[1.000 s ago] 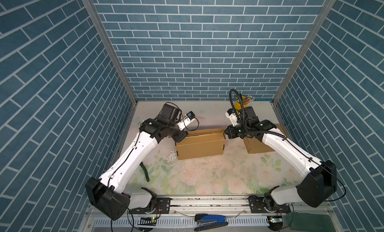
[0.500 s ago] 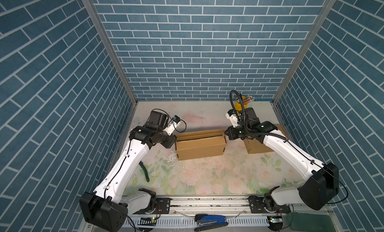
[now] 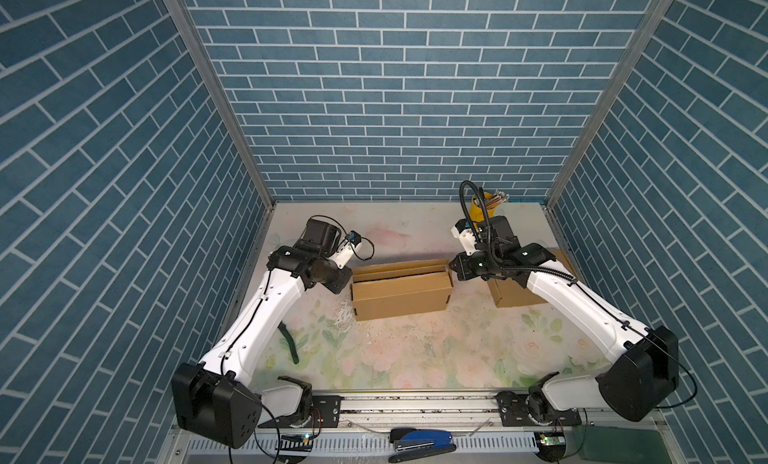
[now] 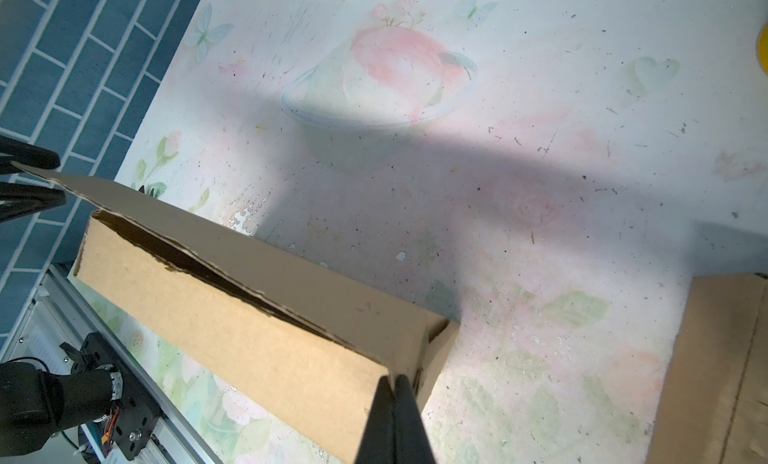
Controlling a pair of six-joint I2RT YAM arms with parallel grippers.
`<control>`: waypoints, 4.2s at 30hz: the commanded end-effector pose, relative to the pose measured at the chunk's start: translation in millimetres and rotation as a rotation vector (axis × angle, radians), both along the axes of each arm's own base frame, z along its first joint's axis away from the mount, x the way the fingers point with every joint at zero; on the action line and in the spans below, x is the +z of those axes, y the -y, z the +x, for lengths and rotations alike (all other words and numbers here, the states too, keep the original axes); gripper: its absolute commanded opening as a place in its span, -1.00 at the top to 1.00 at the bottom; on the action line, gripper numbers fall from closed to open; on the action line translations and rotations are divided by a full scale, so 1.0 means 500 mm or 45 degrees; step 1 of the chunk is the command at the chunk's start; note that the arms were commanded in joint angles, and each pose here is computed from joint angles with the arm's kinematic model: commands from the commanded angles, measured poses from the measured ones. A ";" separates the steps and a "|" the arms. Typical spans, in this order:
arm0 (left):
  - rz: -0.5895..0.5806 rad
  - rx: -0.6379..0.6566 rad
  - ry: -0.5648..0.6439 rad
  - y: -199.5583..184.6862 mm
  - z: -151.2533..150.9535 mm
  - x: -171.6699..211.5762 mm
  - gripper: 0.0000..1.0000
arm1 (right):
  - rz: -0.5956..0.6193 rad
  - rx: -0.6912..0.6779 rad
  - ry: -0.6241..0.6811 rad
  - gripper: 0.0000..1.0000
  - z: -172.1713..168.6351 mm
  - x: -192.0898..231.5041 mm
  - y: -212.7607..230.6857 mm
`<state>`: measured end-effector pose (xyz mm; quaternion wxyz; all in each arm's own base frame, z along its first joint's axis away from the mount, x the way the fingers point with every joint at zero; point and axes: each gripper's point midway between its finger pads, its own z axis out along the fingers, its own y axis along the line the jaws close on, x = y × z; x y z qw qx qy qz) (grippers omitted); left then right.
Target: Fold the paper box
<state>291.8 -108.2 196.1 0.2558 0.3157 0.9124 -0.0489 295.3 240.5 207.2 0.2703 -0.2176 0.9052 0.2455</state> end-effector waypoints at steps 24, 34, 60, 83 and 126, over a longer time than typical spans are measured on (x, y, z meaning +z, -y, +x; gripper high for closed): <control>-0.291 0.236 -0.287 0.052 -0.010 0.007 0.98 | -0.018 -0.042 -0.075 1.00 -0.011 -0.031 0.003; -0.436 0.366 -0.356 0.074 -0.011 -0.001 0.94 | -0.017 -0.048 -0.080 1.00 -0.008 -0.035 0.001; -0.652 0.482 -0.391 0.106 0.000 0.006 0.88 | -0.017 -0.055 -0.087 1.00 -0.005 -0.043 -0.004; -0.589 0.572 -0.390 0.086 -0.023 -0.051 0.89 | -0.018 -0.072 -0.086 1.00 -0.004 -0.045 -0.001; -0.412 0.486 -0.435 0.079 -0.058 -0.085 0.96 | 0.041 0.176 -0.049 -0.08 -0.051 0.042 0.013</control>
